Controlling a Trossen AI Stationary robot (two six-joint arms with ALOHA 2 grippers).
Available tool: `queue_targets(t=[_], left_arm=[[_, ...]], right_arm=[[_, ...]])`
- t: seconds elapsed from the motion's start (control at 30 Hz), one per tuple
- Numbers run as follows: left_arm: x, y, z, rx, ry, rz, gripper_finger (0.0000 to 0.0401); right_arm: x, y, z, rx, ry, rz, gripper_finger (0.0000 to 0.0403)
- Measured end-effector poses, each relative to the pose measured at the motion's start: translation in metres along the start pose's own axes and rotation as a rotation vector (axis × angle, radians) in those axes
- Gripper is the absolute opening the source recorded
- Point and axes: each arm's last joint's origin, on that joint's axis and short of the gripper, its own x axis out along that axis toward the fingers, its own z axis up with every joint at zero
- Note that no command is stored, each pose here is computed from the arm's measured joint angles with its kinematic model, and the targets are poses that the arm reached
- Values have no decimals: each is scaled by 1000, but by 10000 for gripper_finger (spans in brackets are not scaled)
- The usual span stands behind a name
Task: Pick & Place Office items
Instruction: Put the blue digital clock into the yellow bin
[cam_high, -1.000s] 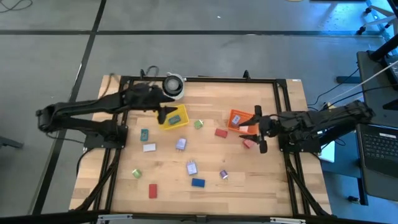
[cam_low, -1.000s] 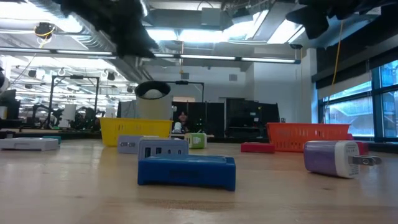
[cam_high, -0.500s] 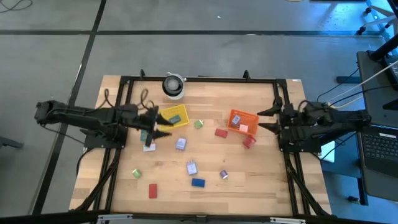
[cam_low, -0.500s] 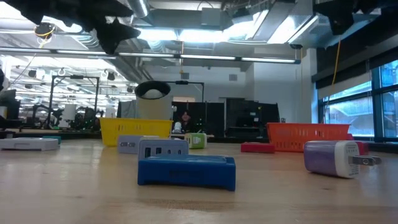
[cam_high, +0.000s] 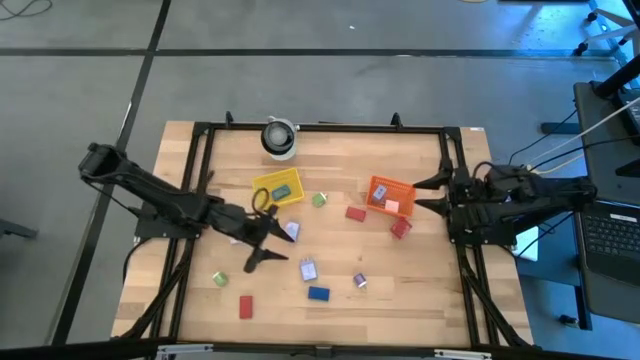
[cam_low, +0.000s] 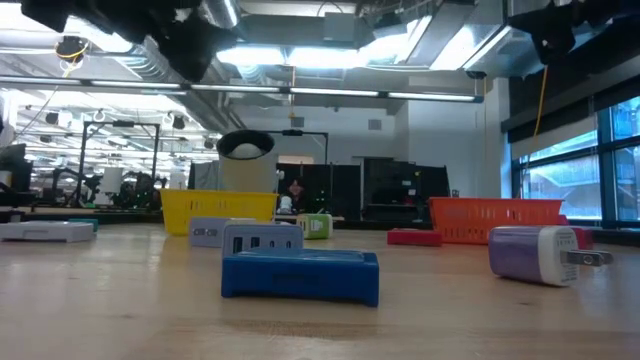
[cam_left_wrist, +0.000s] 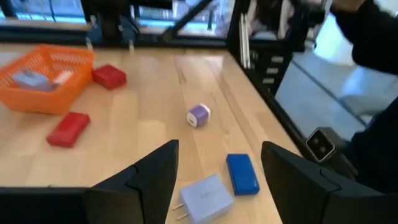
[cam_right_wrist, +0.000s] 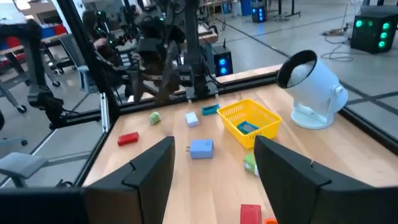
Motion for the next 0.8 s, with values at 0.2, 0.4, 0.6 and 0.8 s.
queue_targets(t=[0.2,0.4,0.6,0.8], left_arm=[[29,-9,7,39,79,-53,246],[59,-12,-1,55,249,-44,245],[89,-21,-4,94,358,-90,247],[114,-30,-3,112,458,-161,245]], right_arm=[[11,1,-3,-7,54,-24,222],[19,1,-6,-18,96,-32,222],[23,2,-7,-24,115,-34,222],[25,2,-8,-25,127,-29,222]])
